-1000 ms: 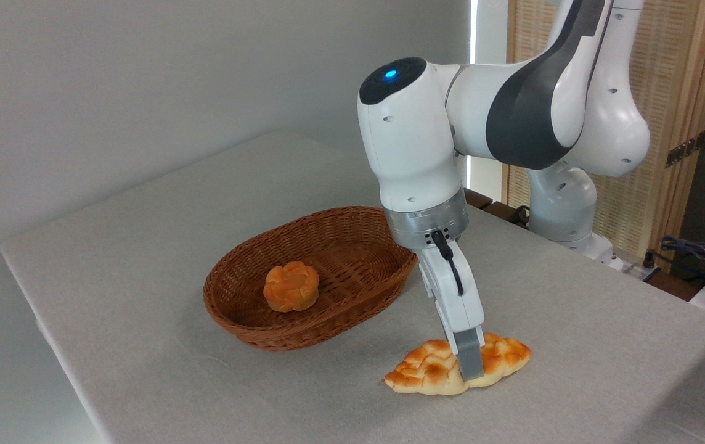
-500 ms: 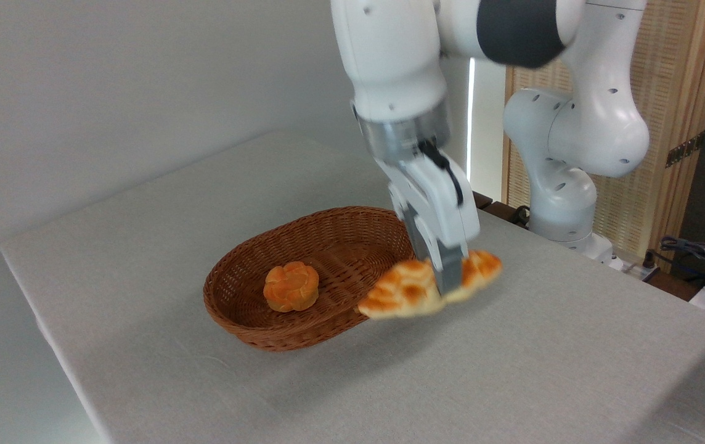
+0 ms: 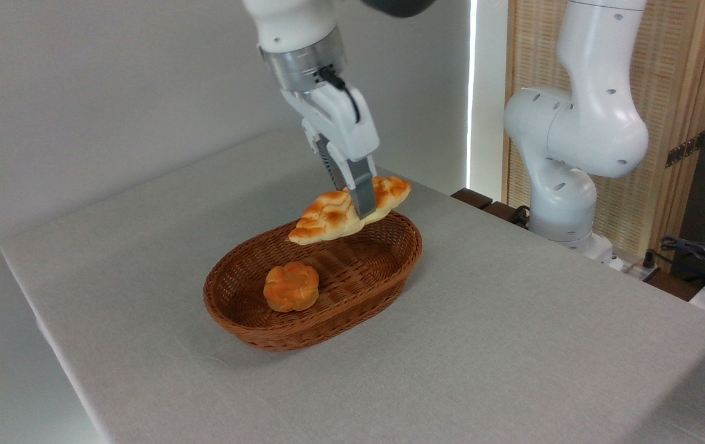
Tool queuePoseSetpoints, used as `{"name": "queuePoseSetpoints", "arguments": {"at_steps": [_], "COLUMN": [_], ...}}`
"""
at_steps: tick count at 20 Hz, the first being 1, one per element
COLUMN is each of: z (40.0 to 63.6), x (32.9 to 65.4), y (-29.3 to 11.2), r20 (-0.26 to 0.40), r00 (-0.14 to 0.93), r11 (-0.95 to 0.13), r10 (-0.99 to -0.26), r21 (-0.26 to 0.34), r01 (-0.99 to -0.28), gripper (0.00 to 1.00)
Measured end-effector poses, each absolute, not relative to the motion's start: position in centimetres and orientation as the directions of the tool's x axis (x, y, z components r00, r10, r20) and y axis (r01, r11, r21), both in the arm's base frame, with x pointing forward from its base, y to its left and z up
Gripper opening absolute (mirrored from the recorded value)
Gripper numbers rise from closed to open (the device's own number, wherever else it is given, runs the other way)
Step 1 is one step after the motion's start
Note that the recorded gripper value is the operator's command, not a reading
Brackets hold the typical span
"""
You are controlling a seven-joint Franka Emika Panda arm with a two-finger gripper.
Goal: Put bread into the basket
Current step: 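Lift the braided bread and carry it over the wicker basket, then lower the bread into the basket beside the bun and open the gripper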
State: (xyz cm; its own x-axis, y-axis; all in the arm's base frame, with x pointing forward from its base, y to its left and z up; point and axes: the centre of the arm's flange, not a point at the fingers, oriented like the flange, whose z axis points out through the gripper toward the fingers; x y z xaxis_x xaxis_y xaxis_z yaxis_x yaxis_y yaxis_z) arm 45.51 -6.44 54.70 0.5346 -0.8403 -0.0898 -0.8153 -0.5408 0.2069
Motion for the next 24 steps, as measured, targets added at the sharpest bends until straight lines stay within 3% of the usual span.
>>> {"name": "queuePoseSetpoints", "arguments": {"at_steps": [2,4,6,8,9,24], "z": [53.3,51.8,50.7,49.7,49.2,47.8], "x": [45.9,46.3,46.8,47.2,47.4,47.5], "y": [-7.8,-9.4,-10.8,-11.2,-11.2,-10.7], "r20": [-0.118,-0.146,-0.154,-0.15,-0.146,-0.158], "r00": [0.536,0.543,0.555,0.565,0.568,0.566], "r11": [-0.548,-0.562,-0.576,-0.584,-0.586,-0.587], "r10": [-0.836,-0.827,-0.817,-0.812,-0.81,-0.809], "r21": [0.224,0.237,0.229,0.22,0.216,0.184], "r01": [-0.806,-0.792,-0.785,-0.781,-0.781,-0.788], "gripper": [0.55,0.7,0.73,0.95,1.0,1.0]}}
